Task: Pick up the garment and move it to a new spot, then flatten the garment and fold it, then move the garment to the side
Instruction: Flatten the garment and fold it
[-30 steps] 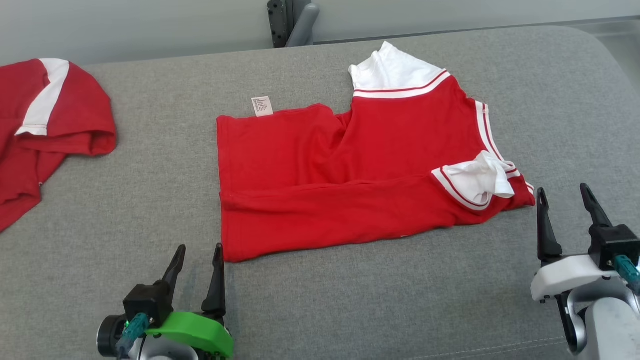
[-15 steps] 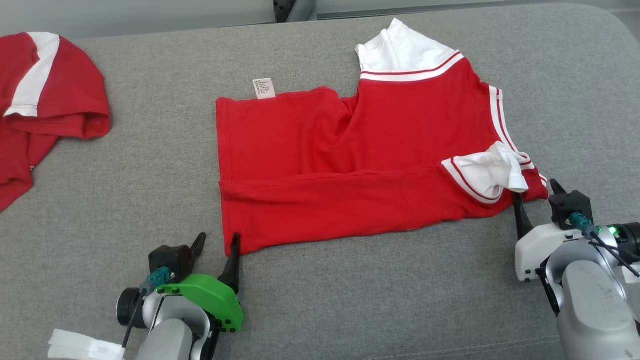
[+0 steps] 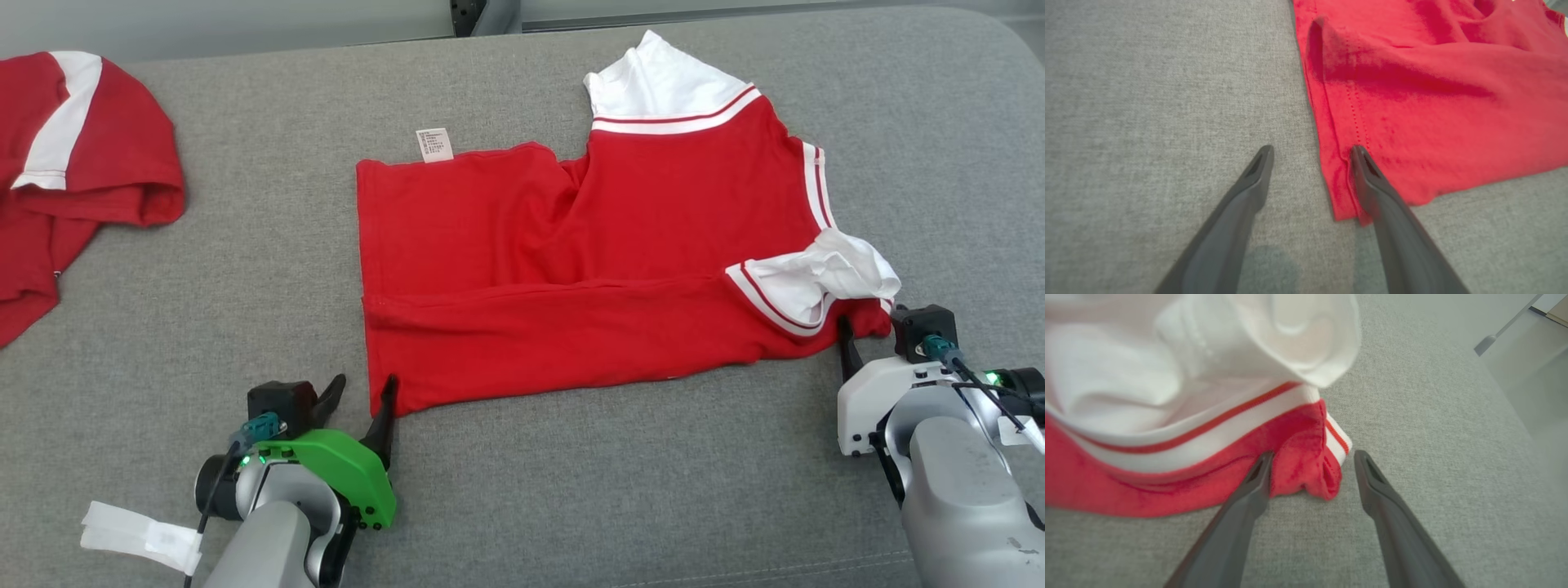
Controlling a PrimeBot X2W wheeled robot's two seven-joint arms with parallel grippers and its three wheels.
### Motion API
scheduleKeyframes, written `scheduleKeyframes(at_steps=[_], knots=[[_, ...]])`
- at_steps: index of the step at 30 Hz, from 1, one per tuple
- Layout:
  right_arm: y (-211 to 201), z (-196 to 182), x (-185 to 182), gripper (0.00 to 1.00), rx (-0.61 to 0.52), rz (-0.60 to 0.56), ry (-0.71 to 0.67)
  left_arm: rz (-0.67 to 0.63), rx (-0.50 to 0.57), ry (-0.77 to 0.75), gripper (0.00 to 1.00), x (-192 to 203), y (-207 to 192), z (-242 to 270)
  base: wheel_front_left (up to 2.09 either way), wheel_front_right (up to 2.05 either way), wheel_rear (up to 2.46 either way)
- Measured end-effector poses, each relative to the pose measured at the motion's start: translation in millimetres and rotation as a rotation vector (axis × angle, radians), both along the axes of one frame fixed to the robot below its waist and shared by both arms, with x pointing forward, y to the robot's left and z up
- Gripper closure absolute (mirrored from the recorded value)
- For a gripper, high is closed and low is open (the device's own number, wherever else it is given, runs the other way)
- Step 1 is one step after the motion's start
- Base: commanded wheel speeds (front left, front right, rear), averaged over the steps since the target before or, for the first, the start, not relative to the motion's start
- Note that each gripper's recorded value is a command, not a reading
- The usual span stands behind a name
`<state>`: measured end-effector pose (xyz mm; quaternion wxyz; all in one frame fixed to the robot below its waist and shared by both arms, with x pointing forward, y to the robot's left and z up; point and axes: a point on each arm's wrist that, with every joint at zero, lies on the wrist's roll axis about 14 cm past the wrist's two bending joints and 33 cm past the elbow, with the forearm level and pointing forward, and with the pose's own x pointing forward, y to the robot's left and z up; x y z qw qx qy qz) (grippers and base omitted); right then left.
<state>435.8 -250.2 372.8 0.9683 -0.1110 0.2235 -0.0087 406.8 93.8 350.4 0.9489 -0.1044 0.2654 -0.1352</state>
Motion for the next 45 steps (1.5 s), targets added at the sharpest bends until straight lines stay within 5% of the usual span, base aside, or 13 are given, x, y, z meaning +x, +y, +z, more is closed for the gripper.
scheduleKeyframes(at_steps=[1, 3, 9, 10, 11, 22, 37, 45], knots=[[0.8, -1.3, -1.0, 0.13, 0.004, 0.001, 0.009, -0.001, -0.008, 0.005, 0.42, -0.8, -1.5, 0.4, 0.0, 0.0, 0.0], [3.3, -2.4, -2.1, 0.38, 0.009, 0.009, 0.021, -0.002, -0.032, 0.019, 0.68, -2.4, -4.9, 1.7, 0.0, 0.0, 0.0], [6.0, -3.4, -4.0, 0.72, 0.019, 0.02, 0.046, -0.033, -0.093, 0.059, 0.71, -14.7, -23.3, 4.2, 0.0, 0.0, 0.0], [6.6, -3.8, -4.3, 0.84, 0.021, 0.023, 0.051, -0.045, -0.095, 0.065, 0.77, -17.0, -26.7, 4.4, 0.0, 0.0, 0.0], [7.2, -5.2, -5.8, 1.0, 0.026, 0.024, 0.062, -0.066, -0.102, 0.072, 1.0, -20.3, -32.6, 5.7, 0.0, 0.0, 0.0], [19.3, -5.0, -4.0, 1.0, 0.05, 0.052, 0.077, -0.093, -0.153, 0.072, 1.0, -22.6, -45.6, 14.1, 0.0, 0.0, 0.0], [44.1, 6.8, -1.4, 1.0, 0.09, 0.161, 0.136, -0.065, -0.147, -0.006, 1.0, -50.4, -2.4, 54.0, 0.0, 0.0, 0.0], [7.1, 8.6, -64.5, 1.0, 0.207, 0.196, 0.316, -0.005, -0.216, 0.059, 1.0, -88.7, -5.1, 63.7, 0.0, 0.0, 0.0]])
